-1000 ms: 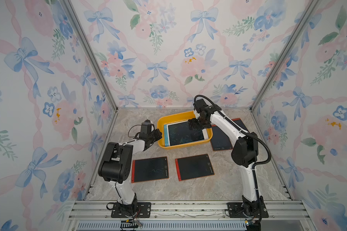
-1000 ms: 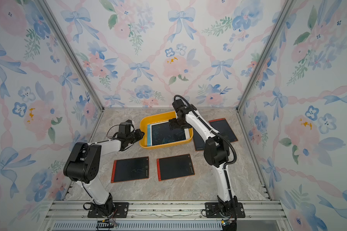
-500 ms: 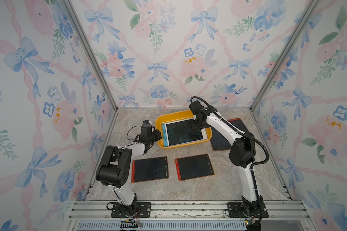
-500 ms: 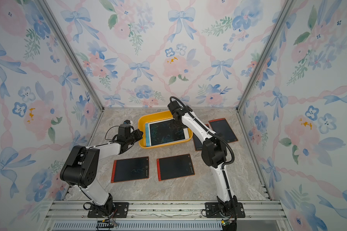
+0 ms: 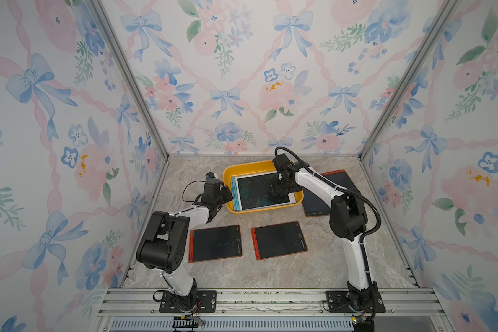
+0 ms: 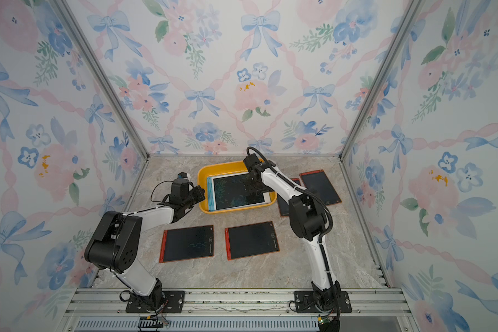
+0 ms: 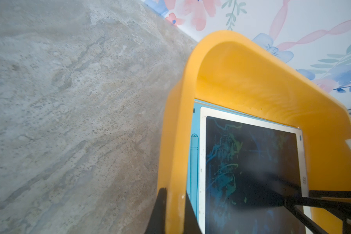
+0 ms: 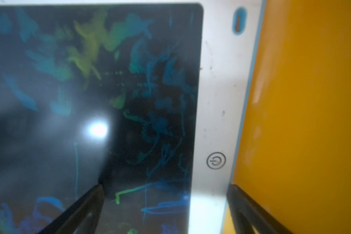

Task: Take out the writing tablet from the storage box
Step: Pick up the writing tablet from the storage box.

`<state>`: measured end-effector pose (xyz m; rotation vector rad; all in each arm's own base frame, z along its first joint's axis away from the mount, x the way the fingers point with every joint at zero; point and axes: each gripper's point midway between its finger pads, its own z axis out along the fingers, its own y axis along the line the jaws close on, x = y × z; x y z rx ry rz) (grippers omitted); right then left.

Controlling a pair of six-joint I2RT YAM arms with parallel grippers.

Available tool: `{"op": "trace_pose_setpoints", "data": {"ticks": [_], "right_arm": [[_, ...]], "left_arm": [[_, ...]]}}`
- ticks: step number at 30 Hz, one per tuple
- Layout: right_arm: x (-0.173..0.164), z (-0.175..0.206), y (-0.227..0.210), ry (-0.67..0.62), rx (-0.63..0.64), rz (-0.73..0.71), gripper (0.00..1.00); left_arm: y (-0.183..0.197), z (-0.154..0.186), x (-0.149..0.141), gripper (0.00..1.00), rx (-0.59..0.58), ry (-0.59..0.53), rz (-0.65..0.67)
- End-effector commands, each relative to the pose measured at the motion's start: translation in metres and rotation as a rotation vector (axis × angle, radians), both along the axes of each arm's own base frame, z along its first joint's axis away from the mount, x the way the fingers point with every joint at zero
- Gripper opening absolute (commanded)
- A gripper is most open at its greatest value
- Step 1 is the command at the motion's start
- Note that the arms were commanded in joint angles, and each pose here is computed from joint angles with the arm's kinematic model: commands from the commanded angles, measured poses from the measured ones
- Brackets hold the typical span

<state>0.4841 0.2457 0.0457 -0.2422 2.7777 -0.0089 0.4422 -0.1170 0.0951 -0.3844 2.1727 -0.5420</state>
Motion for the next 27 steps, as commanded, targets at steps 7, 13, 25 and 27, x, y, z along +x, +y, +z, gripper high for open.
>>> {"op": "trace_pose_setpoints", "data": {"ticks": [7,13,25,27], "right_arm": [[-0.016,-0.032,0.019,0.114,0.172,-0.008,0.97],[-0.024,-0.029,0.041,0.149,0.285,0.007,0.98],[-0.017,-0.017,0.029,0.143,0.318,-0.038,0.98],[-0.015,-0.017,0.023,0.152,0.346,-0.052,0.98]], "left_arm": [[-0.025,0.067,0.016,0.0,-0.128,-0.198,-0.046],[-0.027,0.066,0.016,0.0,-0.124,-0.197,-0.049],[-0.028,0.058,0.018,0.0,-0.111,-0.171,-0.05],[-0.027,0.057,0.019,0.0,-0.105,-0.166,-0.05]]}}
